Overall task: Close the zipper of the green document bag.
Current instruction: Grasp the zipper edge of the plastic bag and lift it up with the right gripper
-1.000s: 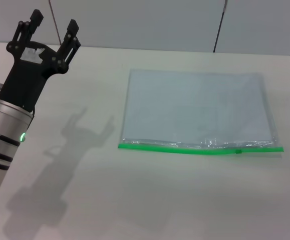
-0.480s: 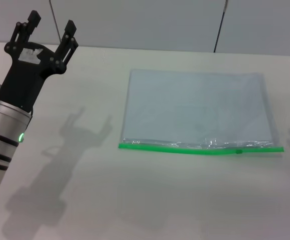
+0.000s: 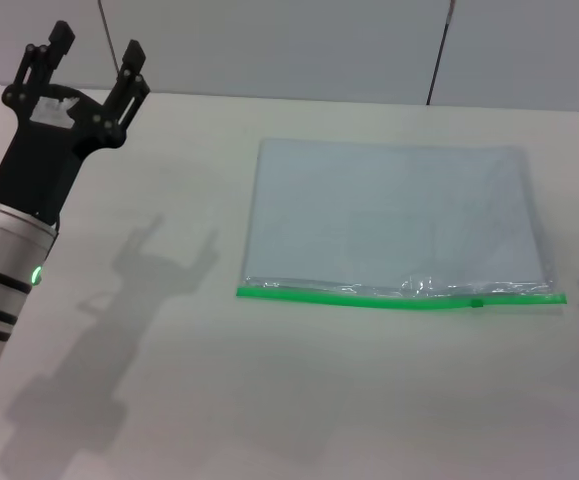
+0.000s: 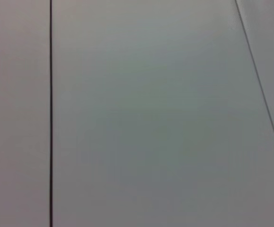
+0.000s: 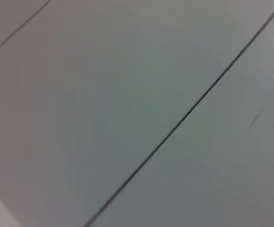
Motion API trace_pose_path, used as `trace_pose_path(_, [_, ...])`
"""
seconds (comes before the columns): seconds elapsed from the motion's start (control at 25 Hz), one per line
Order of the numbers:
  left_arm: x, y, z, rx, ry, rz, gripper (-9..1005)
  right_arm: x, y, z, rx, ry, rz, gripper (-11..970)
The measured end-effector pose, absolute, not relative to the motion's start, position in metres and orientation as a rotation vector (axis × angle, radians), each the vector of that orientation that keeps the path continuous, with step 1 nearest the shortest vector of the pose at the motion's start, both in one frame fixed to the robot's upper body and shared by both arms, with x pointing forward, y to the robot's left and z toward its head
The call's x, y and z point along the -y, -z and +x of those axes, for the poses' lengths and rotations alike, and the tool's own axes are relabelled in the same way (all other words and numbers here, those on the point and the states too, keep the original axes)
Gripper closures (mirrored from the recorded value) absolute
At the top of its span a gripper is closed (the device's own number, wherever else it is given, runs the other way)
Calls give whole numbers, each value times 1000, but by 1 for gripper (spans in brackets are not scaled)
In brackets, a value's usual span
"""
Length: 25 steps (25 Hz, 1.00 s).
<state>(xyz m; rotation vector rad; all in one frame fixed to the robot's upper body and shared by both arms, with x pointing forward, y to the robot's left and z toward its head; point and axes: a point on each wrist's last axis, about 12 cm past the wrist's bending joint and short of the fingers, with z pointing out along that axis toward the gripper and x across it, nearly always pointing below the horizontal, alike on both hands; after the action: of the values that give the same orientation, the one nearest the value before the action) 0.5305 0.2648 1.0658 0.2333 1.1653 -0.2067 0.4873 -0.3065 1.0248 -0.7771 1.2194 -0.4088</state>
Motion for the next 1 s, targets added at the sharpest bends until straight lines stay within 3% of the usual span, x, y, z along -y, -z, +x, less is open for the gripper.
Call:
trace_pose_path(0.56, [-271,-1065,529,-1169,184,209,220,309,-993,464,-1251,707,-1118,235])
trace_pose_path(1.0, [-272,-1064,528,-1171,180,205,219,299,-981,468,-1277,747,-1271,235])
